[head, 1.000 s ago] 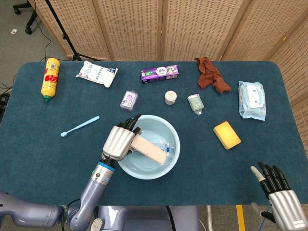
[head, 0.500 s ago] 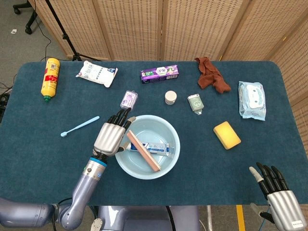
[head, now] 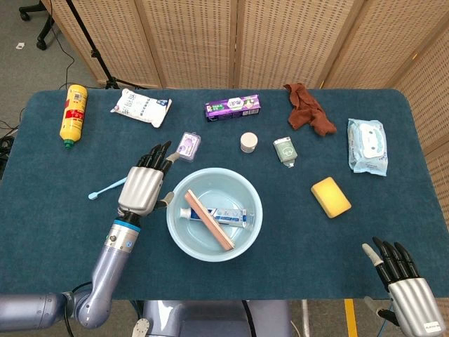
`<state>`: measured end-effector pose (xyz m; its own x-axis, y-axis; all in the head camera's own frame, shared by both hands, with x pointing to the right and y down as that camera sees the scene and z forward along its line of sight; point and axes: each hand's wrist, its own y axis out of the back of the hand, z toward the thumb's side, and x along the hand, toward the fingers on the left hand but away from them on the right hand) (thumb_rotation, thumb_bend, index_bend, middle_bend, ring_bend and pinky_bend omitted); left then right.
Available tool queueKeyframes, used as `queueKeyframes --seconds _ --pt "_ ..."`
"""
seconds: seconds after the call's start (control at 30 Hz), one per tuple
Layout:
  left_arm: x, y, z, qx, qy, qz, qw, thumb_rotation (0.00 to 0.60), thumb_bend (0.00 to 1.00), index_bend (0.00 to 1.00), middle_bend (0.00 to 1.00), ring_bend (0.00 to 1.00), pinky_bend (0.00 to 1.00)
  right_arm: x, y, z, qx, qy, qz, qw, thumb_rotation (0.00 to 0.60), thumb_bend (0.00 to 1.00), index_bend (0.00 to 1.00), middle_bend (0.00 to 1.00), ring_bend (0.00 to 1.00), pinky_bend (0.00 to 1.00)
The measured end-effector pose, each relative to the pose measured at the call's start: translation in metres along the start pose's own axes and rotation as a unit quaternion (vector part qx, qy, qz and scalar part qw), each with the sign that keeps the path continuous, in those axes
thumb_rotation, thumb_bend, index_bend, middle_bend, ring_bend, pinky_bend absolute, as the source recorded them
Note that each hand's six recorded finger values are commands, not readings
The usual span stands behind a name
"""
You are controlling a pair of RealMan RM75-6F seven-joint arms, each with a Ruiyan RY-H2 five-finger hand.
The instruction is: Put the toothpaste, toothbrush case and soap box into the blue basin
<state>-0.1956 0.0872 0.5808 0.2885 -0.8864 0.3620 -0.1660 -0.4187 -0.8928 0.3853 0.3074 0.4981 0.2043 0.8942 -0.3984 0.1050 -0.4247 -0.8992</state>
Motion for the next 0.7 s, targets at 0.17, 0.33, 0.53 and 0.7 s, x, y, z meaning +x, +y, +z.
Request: queueKeyframes --seconds 0.17,0.33,0.53,0.7 --pt "0.005 0.006 -0.018 0.016 0.019 0.003 0.9997 0.6 0.24 0.0 0.0 0.0 0.2 0.0 -0.001 0.001 0.001 0.002 0.002 1.0 0.6 0.13 0.0 0.0 0.0 0.0" --pt "0.015 -0.001 -0.028 0.03 0.029 -0.019 0.9989 0.6 0.24 0.0 0.0 0.0 0.17 -0.001 -0.006 0.001 0.004 0.0 0.01 0.9999 0.6 0.13 0.0 0.0 0.0 0.0" --pt "0.033 -0.019 -0.037 0.047 0.043 -0.053 0.9965 0.6 0.23 0.0 0.0 0.0 0.11 -0.005 -0.01 -0.005 0.006 -0.01 0.016 0.9998 0.6 0.13 0.0 0.0 0.0 0.0" --pt "0.046 -0.036 -0.043 0.057 0.056 -0.082 0.9934 0.6 0.23 0.0 0.0 0.0 0.11 -0.009 -0.013 -0.01 0.004 -0.016 0.019 0.9997 0.6 0.13 0.0 0.0 0.0 0.0"
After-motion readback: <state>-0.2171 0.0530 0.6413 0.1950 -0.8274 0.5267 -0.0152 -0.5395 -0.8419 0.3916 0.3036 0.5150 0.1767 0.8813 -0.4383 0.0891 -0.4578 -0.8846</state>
